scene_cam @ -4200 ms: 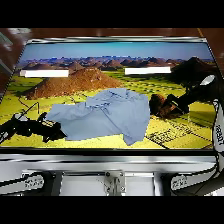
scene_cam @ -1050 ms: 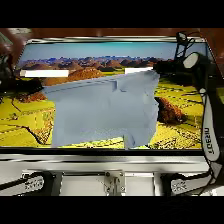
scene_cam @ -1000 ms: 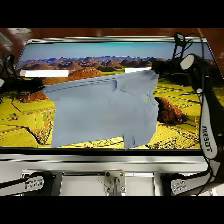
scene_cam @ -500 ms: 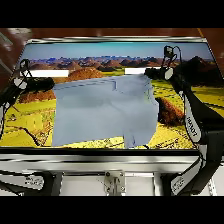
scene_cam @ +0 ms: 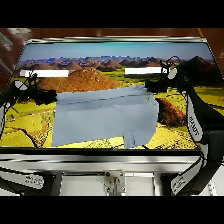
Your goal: Fold the shirts.
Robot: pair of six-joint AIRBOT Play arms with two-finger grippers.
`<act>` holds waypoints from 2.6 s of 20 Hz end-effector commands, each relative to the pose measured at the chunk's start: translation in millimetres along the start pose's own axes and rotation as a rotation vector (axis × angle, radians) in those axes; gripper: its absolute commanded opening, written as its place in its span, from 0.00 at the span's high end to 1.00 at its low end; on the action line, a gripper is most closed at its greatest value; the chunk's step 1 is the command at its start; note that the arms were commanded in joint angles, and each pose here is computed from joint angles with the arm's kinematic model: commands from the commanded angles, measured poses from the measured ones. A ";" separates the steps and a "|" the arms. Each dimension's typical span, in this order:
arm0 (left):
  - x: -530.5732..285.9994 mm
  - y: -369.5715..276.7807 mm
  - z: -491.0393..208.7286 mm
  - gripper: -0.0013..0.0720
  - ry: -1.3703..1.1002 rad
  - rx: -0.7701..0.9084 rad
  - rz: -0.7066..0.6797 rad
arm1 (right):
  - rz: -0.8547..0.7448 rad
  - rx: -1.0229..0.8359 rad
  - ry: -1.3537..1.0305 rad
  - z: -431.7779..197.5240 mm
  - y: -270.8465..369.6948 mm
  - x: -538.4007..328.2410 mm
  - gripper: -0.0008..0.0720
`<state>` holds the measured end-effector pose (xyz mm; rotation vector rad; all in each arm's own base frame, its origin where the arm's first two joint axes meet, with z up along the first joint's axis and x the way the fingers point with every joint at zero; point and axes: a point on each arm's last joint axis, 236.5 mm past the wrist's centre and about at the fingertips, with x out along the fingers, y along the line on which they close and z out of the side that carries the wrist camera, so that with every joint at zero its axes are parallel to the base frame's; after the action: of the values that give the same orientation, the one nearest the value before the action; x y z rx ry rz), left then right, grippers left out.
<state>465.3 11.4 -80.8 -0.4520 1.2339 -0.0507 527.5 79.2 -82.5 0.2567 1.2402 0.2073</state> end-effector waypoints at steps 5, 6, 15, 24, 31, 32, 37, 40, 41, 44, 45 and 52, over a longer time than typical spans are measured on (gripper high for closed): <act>-4.6 -10.1 -30.6 0.40 0.160 -0.017 -0.027 | 0.031 0.037 0.108 -19.1 5.7 -15.0 0.14; -16.8 -8.9 -26.7 0.24 0.168 -0.020 -0.026 | 0.030 0.013 0.103 -14.5 9.0 -30.4 0.09; -130.1 59.3 -106.2 0.06 0.361 -0.085 0.010 | -0.079 0.185 0.312 -96.0 -89.7 -163.5 0.09; -60.1 61.6 -242.8 0.06 0.452 -0.271 -0.138 | 0.102 0.356 0.278 -158.9 -84.2 -111.7 0.09; -30.3 50.9 -242.5 0.07 0.411 -0.260 -0.121 | 0.111 0.372 0.241 -151.1 -83.6 -108.6 0.09; -26.2 46.7 -238.7 0.08 0.398 -0.268 -0.131 | 0.110 0.378 0.241 -151.1 -83.6 -108.6 0.09; -20.8 36.3 -242.2 0.83 0.424 -0.270 -0.157 | 0.085 0.388 0.279 -161.0 -87.6 -109.2 0.09; -23.8 32.7 -247.0 0.93 0.449 -0.266 -0.171 | 0.120 0.392 0.378 -195.4 -78.6 -100.4 0.09; -24.8 31.7 -247.9 0.93 0.454 -0.259 -0.176 | 0.161 0.393 0.412 -209.7 -69.5 -94.9 0.09; -26.5 31.4 -245.1 0.93 0.442 -0.252 -0.174 | 0.279 0.451 0.419 -234.5 -44.4 -73.0 0.08; -27.1 31.2 -244.2 0.93 0.438 -0.251 -0.174 | 0.302 0.477 0.395 -234.8 -39.8 -66.1 0.08; -28.8 30.7 -242.3 0.93 0.428 -0.246 -0.173 | 0.349 0.524 0.391 -253.4 -27.3 -51.8 0.10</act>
<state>227.1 -24.1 -130.4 -0.7788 1.6255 -0.1405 270.9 51.8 -115.0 0.9023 1.6470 0.2314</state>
